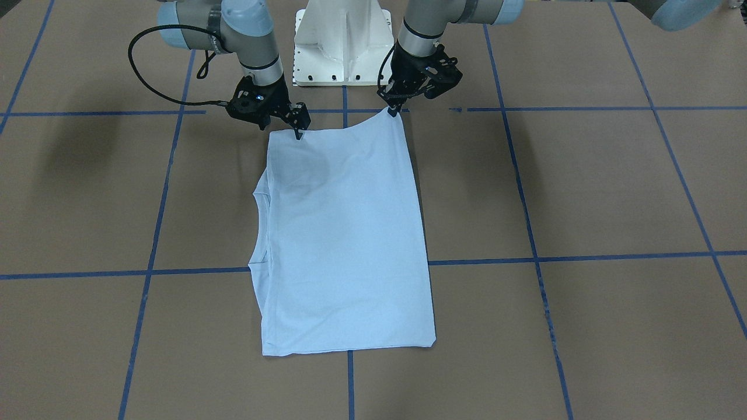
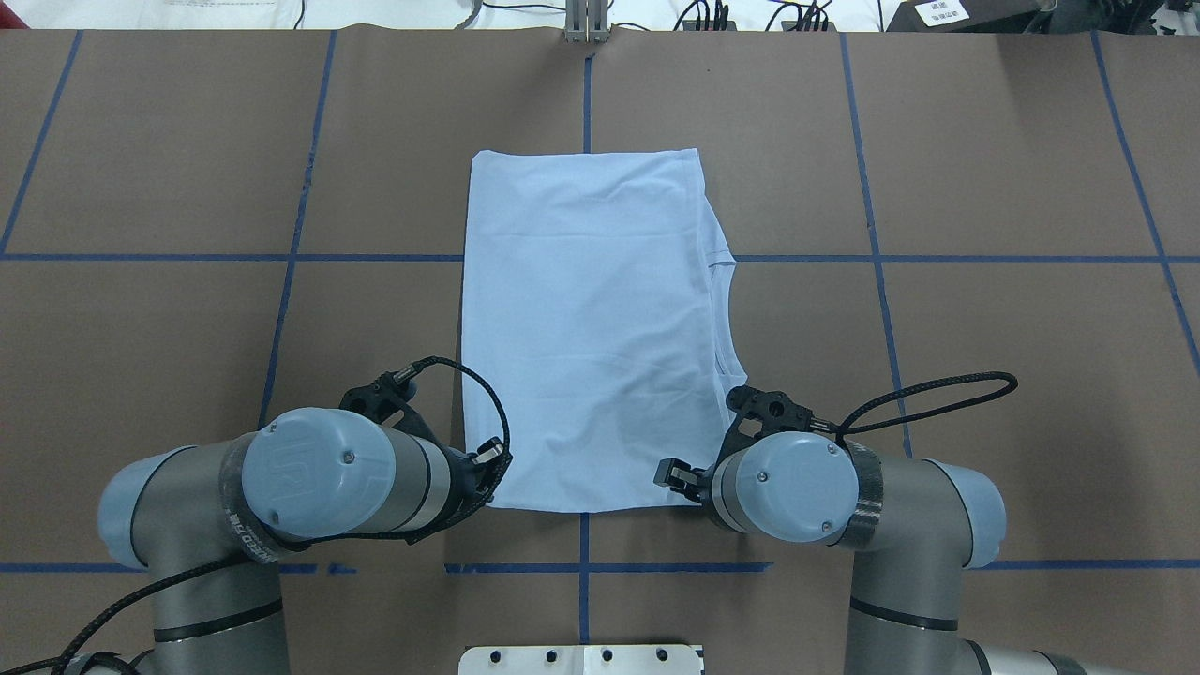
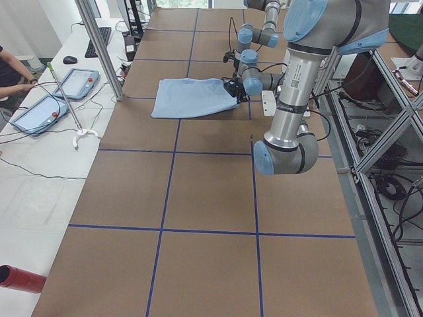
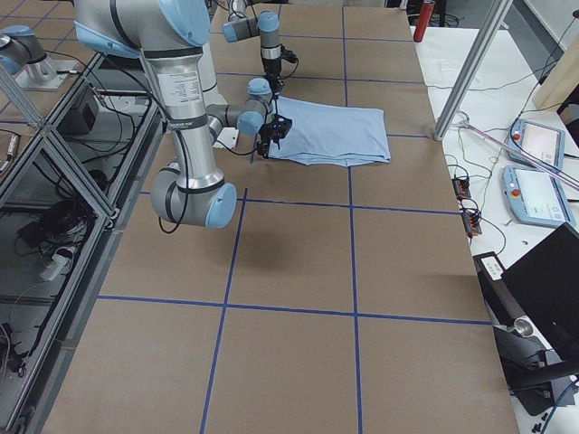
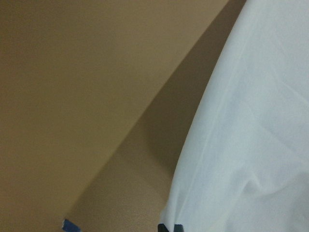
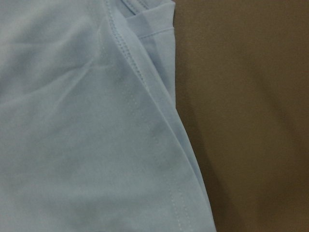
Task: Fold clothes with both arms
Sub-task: 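Lift the near end with both grippers and fold it away from the robot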
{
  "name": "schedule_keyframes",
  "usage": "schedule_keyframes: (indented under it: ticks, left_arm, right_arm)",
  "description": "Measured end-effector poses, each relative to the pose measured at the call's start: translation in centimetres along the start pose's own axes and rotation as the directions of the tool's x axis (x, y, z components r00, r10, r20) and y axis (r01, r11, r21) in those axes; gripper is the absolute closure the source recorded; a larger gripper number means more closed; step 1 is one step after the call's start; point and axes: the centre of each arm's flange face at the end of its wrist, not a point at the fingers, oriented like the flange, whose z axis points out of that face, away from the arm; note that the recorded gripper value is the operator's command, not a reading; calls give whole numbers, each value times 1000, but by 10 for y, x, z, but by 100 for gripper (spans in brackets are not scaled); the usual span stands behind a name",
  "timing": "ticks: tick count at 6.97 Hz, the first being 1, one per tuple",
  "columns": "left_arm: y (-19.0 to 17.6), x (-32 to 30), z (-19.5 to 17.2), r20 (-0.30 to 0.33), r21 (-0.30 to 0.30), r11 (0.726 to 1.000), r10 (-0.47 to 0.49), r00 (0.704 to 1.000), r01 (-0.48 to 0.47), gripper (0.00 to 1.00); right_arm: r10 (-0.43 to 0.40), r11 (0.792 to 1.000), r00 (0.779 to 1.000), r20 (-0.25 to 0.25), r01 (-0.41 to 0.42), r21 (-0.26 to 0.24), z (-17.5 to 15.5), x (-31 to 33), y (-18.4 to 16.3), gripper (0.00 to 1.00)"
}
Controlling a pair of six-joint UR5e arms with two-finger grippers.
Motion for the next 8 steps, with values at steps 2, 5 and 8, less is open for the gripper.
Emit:
schedule_keyframes:
  ticks: [2, 5, 8]
  left_arm:
    - [0, 0, -1, -2, 0, 1000, 0, 1000, 0, 100]
    - [0, 0, -1, -2, 0, 1000, 0, 1000, 0, 100]
    - [0, 0, -1, -1, 1, 1000, 0, 1000, 0, 100]
  right_arm:
    - [5, 1000, 1000, -12, -5, 5, 6, 2, -4, 2]
    - [7, 1000, 1000, 4, -7, 1, 1, -8, -2, 80]
    - [3, 1000, 1000, 19, -3, 0, -4, -16, -3, 100]
